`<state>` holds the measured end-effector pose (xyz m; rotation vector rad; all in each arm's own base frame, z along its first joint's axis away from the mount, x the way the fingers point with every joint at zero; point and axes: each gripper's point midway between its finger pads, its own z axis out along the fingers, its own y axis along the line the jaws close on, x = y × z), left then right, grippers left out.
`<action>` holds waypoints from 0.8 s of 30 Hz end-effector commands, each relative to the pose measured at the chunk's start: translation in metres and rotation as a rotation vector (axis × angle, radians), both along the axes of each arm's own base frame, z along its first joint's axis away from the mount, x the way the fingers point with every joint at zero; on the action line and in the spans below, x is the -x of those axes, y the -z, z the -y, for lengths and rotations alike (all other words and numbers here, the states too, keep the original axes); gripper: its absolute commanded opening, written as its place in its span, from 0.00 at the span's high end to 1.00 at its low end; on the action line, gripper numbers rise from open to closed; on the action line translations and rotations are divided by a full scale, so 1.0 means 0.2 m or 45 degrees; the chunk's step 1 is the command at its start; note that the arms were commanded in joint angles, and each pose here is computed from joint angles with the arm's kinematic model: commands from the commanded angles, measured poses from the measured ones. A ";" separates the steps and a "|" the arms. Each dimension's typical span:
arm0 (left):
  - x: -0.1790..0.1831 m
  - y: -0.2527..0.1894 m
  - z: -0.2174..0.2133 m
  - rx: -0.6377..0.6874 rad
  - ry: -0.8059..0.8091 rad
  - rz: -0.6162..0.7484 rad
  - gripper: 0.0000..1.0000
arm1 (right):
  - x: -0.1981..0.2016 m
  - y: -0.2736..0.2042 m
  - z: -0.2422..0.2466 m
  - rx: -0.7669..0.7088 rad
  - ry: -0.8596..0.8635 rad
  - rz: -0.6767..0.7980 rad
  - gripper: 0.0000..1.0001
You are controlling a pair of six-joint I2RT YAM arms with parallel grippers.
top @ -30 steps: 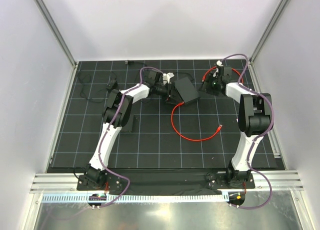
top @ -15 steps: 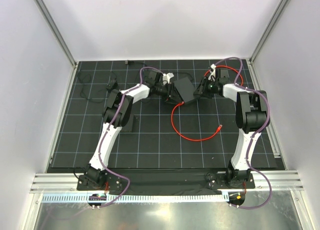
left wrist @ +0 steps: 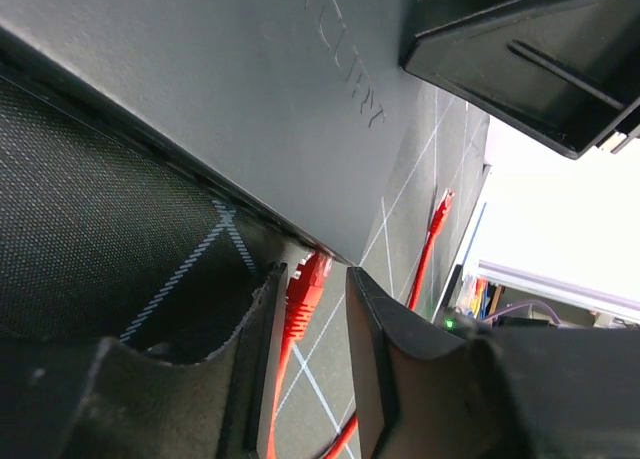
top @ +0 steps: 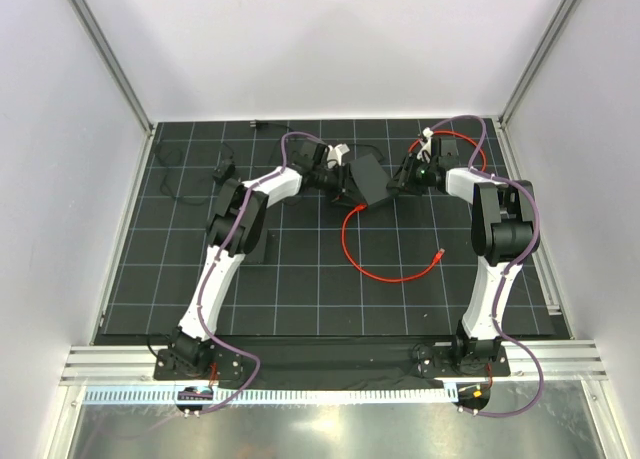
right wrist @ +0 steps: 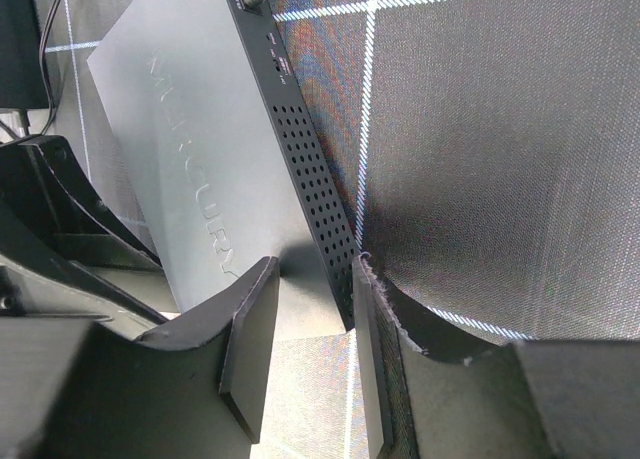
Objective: Pull the plug from the switch port
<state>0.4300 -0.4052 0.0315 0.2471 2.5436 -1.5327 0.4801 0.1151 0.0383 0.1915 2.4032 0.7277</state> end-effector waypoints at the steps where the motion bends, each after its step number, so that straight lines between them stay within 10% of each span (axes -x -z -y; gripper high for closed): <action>1: 0.02 0.28 -0.05 -0.205 -0.078 -0.023 0.64 | 0.00 -0.02 -0.07 -0.039 -0.035 0.019 0.58; 17: 0.03 0.34 0.00 -0.274 -0.073 -0.034 0.95 | -0.01 0.00 0.00 0.145 0.094 0.009 0.60; 24: 0.04 0.38 -0.02 -0.308 -0.053 -0.065 1.00 | 0.02 -0.23 0.13 0.356 0.199 0.134 0.46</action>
